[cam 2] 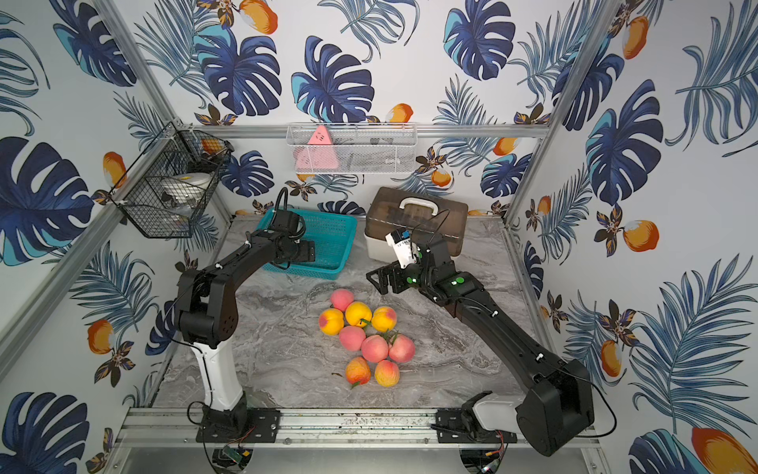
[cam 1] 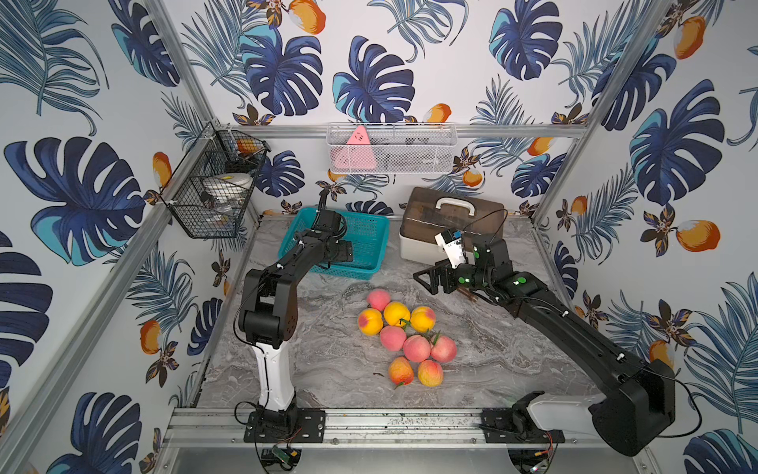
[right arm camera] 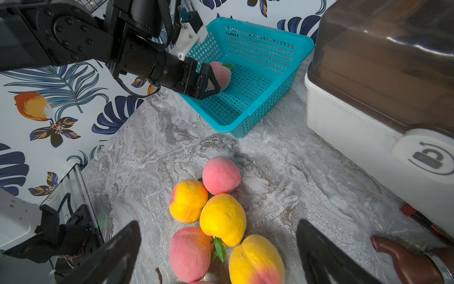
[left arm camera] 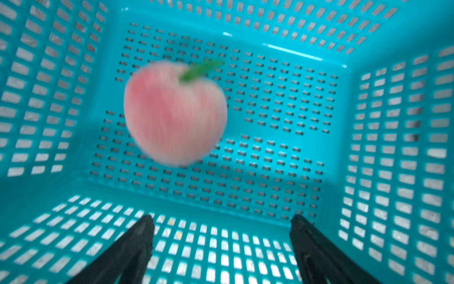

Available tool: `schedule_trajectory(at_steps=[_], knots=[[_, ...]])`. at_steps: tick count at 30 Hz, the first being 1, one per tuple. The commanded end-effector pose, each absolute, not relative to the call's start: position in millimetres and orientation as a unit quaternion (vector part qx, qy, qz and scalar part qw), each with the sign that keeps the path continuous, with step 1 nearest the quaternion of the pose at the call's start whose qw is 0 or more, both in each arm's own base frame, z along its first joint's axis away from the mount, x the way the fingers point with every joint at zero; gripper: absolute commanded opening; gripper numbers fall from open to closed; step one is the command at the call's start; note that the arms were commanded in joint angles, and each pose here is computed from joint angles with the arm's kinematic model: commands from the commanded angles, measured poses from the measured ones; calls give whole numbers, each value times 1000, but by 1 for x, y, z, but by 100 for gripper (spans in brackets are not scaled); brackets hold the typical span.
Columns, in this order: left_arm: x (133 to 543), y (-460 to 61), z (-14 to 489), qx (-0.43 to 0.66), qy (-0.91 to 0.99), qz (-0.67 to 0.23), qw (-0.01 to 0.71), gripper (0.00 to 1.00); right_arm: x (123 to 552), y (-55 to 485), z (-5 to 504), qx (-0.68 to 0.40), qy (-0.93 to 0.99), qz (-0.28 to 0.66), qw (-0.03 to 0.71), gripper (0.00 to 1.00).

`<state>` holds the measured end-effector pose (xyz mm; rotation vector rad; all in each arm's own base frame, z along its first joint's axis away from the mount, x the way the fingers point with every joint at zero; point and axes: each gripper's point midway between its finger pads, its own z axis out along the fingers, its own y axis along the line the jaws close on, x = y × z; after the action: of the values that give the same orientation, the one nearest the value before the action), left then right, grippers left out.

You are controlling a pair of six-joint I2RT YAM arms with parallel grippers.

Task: Put the peaches into the basket
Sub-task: Place the peach in the basket, then adjust the basket at the center of the board.

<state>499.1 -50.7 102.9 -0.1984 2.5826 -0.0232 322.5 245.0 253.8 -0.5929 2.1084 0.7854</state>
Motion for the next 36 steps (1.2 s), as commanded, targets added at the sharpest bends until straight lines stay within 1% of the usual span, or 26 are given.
schedule_trajectory(at_steps=[1, 11, 14, 24, 27, 32, 36], knots=[[493, -46, 108, -80, 957, -2, 277, 90, 319, 246, 258, -238, 826, 318, 400, 100], [467, -49, 106, -79, 961, -9, 266, 90, 311, 242, 262, -234, 821, 326, 406, 100], [459, -52, 107, -67, 962, 4, 266, 90, 308, 241, 262, -235, 821, 327, 405, 100], [430, -83, 107, -35, 968, -11, 250, 90, 302, 236, 260, -227, 824, 326, 405, 100], [422, -92, 115, -29, 967, -16, 253, 90, 303, 232, 255, -217, 832, 316, 402, 100], [410, -94, 149, -24, 959, -22, 280, 91, 297, 225, 256, -208, 830, 311, 413, 100], [394, -104, 173, -9, 954, -33, 298, 91, 291, 222, 245, -211, 842, 303, 393, 100]])
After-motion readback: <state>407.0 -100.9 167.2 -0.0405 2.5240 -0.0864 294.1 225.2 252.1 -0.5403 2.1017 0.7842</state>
